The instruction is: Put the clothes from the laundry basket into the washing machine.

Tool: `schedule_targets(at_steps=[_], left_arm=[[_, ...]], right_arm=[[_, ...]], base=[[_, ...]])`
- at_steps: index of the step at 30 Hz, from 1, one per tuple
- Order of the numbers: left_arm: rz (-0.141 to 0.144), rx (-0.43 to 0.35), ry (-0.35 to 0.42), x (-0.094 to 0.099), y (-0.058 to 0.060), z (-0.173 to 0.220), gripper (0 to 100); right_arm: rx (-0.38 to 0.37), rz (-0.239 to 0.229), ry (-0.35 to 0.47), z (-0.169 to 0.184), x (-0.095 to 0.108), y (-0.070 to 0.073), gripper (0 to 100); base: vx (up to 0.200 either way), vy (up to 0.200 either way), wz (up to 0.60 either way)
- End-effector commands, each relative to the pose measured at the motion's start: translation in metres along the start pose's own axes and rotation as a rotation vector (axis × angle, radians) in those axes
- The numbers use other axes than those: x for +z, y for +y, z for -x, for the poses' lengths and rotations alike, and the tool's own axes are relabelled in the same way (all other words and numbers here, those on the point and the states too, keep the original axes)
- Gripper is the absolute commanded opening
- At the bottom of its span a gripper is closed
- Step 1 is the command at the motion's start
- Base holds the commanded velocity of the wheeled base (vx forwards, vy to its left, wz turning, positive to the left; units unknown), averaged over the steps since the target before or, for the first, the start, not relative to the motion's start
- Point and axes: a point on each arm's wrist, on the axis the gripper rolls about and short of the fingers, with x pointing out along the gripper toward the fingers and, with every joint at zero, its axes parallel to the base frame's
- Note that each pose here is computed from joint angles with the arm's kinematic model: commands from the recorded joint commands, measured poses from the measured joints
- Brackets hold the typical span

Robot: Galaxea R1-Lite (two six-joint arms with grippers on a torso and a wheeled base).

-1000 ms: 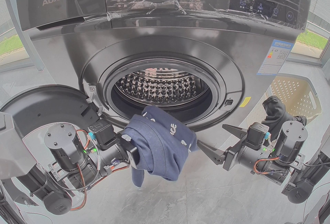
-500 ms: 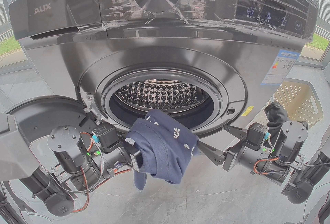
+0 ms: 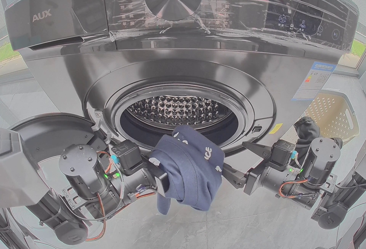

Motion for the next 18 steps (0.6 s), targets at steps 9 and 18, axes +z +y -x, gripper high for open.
schedule_targets(at_steps=[9, 18], left_arm=[[0.008, 0.063, -0.019, -0.018, 0.019, -0.049, 0], [0.009, 0.042, -0.097, -0.041, 0.036, -0.115, 0]], right_arm=[[0.021, 0.001, 0.012, 0.002, -0.002, 0.004, 100], [0.037, 0.002, 0.031, 0.006, -0.006, 0.009, 100]], base=[[0.0, 0.0, 0.0], [0.0, 0.0, 0.0]])
